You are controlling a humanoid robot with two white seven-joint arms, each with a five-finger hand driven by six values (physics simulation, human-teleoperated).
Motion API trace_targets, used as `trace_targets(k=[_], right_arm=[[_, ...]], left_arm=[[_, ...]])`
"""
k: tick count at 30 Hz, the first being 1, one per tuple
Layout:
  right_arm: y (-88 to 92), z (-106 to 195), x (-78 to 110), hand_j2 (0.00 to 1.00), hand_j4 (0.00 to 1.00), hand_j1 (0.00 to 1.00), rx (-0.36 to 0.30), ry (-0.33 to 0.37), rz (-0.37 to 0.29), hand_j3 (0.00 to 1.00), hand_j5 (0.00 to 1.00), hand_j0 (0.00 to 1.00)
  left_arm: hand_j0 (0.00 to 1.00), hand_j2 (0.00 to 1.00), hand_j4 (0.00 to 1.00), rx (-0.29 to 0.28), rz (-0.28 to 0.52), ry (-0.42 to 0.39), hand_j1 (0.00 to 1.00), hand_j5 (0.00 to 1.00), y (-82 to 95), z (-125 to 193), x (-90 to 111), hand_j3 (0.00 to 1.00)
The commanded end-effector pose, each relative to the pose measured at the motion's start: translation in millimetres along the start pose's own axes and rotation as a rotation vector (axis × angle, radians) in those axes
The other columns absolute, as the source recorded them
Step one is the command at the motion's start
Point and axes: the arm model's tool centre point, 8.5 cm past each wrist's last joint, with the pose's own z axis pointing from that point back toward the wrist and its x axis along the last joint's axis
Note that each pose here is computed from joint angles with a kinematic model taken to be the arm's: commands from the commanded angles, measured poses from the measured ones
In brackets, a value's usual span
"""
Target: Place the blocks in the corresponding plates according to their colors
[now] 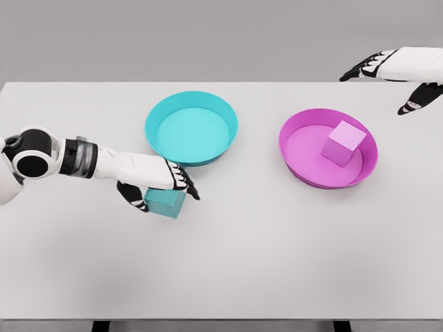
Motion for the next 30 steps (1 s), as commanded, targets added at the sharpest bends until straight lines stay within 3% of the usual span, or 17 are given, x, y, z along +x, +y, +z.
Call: trace_targets(k=[1, 4, 9, 21, 30], right_arm=[[-0.9, 0, 0.4, 1.00, 1.00, 1.00, -0.005, -0.002, -0.004, 1.00, 1.00, 1.00], [-0.9, 0, 0.4, 1.00, 1.00, 1.00, -0.005, -0.002, -0.004, 1.00, 1.00, 1.00], [-1.0, -1, 0.9, 1.00, 1.00, 1.00, -0.005, -0.003, -0.003, 1.00, 1.00, 1.00], [-3.9, -1, 1.5, 1.00, 1.00, 1.00, -0.011, -0.005, 0.000, 1.00, 1.00, 1.00], [-5.3, -1, 1.4, 1.00, 1.00, 1.00, -0.013, -0.005, 0.001, 1.00, 1.00, 1.00]], left_arm=[[0.79, 0.79, 0.79, 0.004, 0.006, -0.002, 0.79, 0.79, 0.4, 0, 0, 0.79], [0.70, 0.70, 0.70, 0.005, 0.006, 0.000, 0.70, 0.70, 0.6, 1, 0, 0.70], [0.64, 0.64, 0.64, 0.014, 0.002, 0.000, 0.64, 0.64, 3.7, 2, 0, 0.64], [0.62, 0.62, 0.62, 0.037, -0.048, -0.036, 0.62, 0.62, 18.8, 2, 16, 0.62], [0.62, 0.62, 0.62, 0.087, -0.084, -0.039, 0.62, 0.62, 37.3, 10, 22, 0.62]])
